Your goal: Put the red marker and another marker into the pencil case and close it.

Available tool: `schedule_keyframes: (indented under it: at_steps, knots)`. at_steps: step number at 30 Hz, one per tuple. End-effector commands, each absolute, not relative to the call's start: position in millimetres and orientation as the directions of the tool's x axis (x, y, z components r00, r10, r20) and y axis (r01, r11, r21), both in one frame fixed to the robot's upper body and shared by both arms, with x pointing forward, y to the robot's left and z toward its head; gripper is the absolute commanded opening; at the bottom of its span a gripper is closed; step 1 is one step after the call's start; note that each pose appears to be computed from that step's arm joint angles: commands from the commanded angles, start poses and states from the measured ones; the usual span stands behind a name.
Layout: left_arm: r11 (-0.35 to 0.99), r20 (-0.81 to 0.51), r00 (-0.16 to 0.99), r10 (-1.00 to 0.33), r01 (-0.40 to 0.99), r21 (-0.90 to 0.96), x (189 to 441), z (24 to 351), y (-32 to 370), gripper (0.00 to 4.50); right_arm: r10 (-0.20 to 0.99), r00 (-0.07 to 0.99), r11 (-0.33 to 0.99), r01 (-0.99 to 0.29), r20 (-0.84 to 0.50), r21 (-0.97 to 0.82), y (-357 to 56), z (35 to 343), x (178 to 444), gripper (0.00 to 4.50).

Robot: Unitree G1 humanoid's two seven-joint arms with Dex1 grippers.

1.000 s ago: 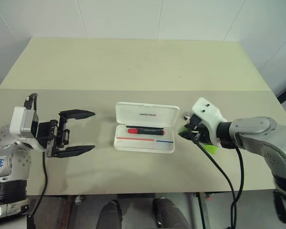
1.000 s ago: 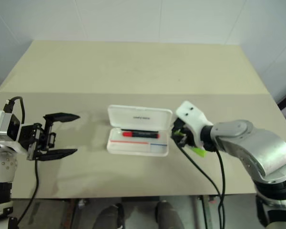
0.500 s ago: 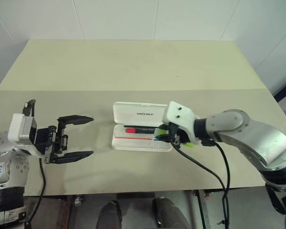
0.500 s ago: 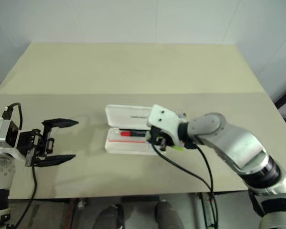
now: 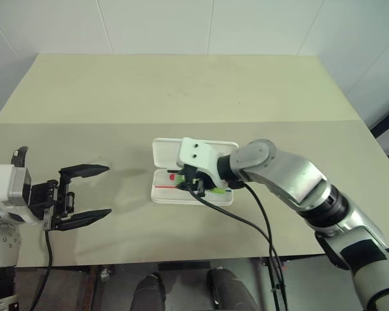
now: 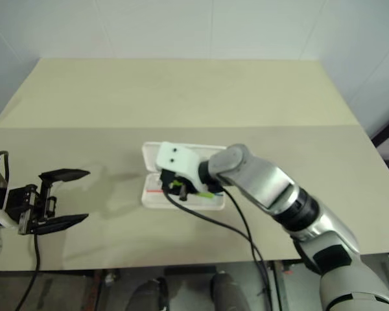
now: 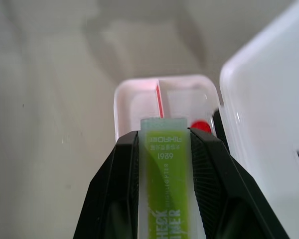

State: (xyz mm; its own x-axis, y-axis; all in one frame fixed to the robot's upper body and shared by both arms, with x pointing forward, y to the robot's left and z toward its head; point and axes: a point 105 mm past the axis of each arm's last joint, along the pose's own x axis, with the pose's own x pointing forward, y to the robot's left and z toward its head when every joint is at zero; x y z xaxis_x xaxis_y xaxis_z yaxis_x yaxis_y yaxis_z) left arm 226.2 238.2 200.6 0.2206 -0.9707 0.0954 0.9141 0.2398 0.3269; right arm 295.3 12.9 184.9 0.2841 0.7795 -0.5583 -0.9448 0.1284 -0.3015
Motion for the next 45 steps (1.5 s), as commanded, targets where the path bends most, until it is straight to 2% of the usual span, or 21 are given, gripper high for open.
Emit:
schedule_keyframes:
  at_steps: [1, 6, 20, 32, 40, 45]
  knots:
    - [0.208, 0.080, 0.191, -0.978, 0.903, 0.376, 216, 209, 240, 4.50, 0.796, 0.269, 0.081, -0.935, -0.542, -0.345, 24, 191, 293, 1.10]
    - [0.232, 0.075, 0.220, -0.973, 0.907, 0.350, 211, 206, 250, 4.50, 0.792, 0.233, 0.034, -0.940, -0.565, -0.340, 43, 183, 296, 1.10]
    - [0.267, 0.065, 0.261, -0.963, 0.895, 0.358, 212, 204, 257, 4.50, 0.781, 0.190, -0.047, -0.932, -0.595, -0.360, 60, 172, 306, 1.10]
    - [0.273, 0.060, 0.270, -0.961, 0.889, 0.367, 213, 204, 255, 4.50, 0.779, 0.156, -0.081, -0.936, -0.608, -0.344, 68, 173, 300, 1.10]
    - [0.273, 0.060, 0.270, -0.961, 0.887, 0.372, 215, 204, 253, 4.50, 0.766, 0.169, -0.066, -0.939, -0.621, -0.337, 68, 169, 303, 1.10]
    - [0.275, 0.060, 0.273, -0.960, 0.885, 0.375, 217, 204, 254, 4.50, 0.762, 0.174, -0.061, -0.940, -0.623, -0.337, 68, 169, 303, 2.81]
